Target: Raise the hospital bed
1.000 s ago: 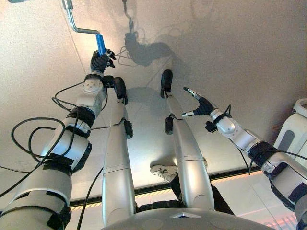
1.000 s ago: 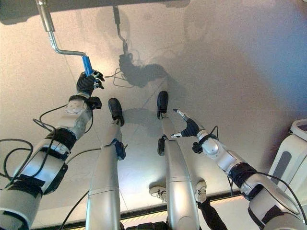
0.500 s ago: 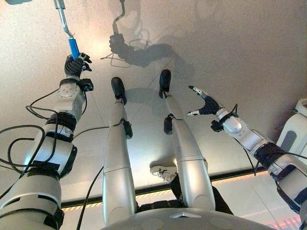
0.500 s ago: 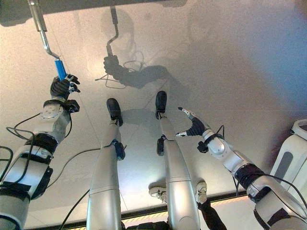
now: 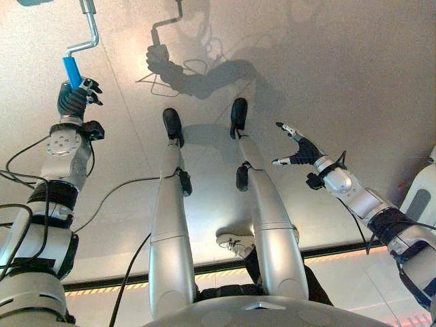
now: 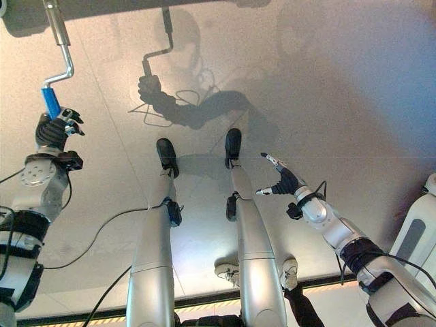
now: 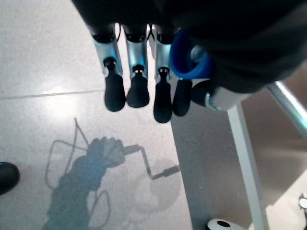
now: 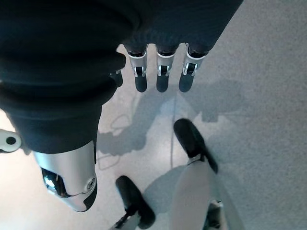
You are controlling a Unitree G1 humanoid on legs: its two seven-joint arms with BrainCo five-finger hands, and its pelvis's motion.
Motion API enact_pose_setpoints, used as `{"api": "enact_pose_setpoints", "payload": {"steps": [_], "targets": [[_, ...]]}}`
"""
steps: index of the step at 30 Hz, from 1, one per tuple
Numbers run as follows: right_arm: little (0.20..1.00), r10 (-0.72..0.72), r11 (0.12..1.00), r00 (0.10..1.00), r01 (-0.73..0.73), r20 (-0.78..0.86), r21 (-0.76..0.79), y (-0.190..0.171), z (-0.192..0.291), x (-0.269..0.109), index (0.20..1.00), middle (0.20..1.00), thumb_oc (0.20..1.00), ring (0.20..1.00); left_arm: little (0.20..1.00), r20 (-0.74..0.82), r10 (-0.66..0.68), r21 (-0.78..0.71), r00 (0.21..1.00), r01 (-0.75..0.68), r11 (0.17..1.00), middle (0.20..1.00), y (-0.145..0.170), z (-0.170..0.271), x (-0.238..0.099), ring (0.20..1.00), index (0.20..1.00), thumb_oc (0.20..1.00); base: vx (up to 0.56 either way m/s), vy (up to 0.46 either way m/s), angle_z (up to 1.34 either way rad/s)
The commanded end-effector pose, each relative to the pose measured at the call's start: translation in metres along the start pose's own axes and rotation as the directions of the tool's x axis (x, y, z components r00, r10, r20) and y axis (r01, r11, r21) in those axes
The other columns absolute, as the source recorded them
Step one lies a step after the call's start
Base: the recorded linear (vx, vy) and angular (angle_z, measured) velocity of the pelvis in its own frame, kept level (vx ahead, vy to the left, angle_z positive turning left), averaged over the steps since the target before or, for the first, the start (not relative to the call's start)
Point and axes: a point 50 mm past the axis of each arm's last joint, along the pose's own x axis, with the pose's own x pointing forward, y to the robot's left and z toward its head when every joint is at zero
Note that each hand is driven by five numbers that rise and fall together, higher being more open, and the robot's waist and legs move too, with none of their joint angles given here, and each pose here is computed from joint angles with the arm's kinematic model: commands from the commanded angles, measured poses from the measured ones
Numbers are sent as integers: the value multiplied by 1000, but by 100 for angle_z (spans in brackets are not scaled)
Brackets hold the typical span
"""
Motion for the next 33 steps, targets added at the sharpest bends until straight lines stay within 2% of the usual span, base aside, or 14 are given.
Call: {"api": "enact_pose_setpoints", "payload": {"steps": [1, 11, 13, 15, 16, 19, 21, 26, 27, 33], "targets": [[1000, 42, 999, 998, -42, -37, 3, 6, -15, -26, 1000, 1000, 1000, 1000, 200, -197, 361, 65, 912, -355, 933, 200, 114, -48, -69, 200, 200, 200, 0, 0, 0], [1000, 41, 999, 997, -42, -67, -14, -1, -23, -37, 1000, 1000, 1000, 1000, 200, -201, 301, 121, 932, -281, 952, 200, 132, -42, -93, 200, 200, 200, -4, -9, -2], [1000, 38, 999, 996, -39, -83, -18, -3, -26, -43, 1000, 1000, 1000, 1000, 200, -160, 208, 145, 965, -185, 972, 200, 125, -28, -99, 200, 200, 200, 0, 0, 0], [1000, 37, 999, 995, -39, -90, -20, -3, -28, -44, 1000, 1000, 1000, 1000, 200, -156, 182, 138, 971, -161, 977, 200, 123, -26, -101, 200, 200, 200, 0, 0, 0], [1000, 33, 999, 994, -37, -106, -28, -5, -31, -48, 1000, 1000, 1000, 1000, 200, -140, 117, 148, 983, -96, 984, 200, 118, -17, -104, 200, 200, 200, 0, 0, 0], [1000, 34, 999, 993, -38, -111, -27, -5, -32, -50, 1000, 1000, 1000, 1000, 200, -130, 57, 134, 990, -40, 990, 200, 110, -11, -107, 200, 200, 200, 0, 0, 0], [1000, 32, 999, 991, -36, -127, -34, -6, -35, -53, 1000, 1000, 1000, 1000, 200, -108, -36, 135, 994, 51, 989, 200, 98, 1, -112, 200, 200, 200, 0, 0, 0], [1000, 31, 999, 989, -37, -141, -40, -7, -38, -57, 1000, 1000, 1000, 1000, 200, -99, -139, 126, 985, 151, 980, 200, 84, 10, -119, 200, 200, 200, 0, 0, 0], [1000, 31, 998, 987, -39, -155, -44, -6, -41, -58, 1000, 1000, 1000, 1000, 200, -88, -214, 115, 973, 223, 968, 200, 71, 16, -122, 200, 200, 200, 0, 0, 0], [1000, 28, 998, 985, -36, -169, -45, -4, -44, -57, 1000, 1000, 1000, 1000, 200, -41, -376, 47, 926, 378, 925, 200, 38, 29, -132, 200, 200, 200, 0, 0, 0]]}}
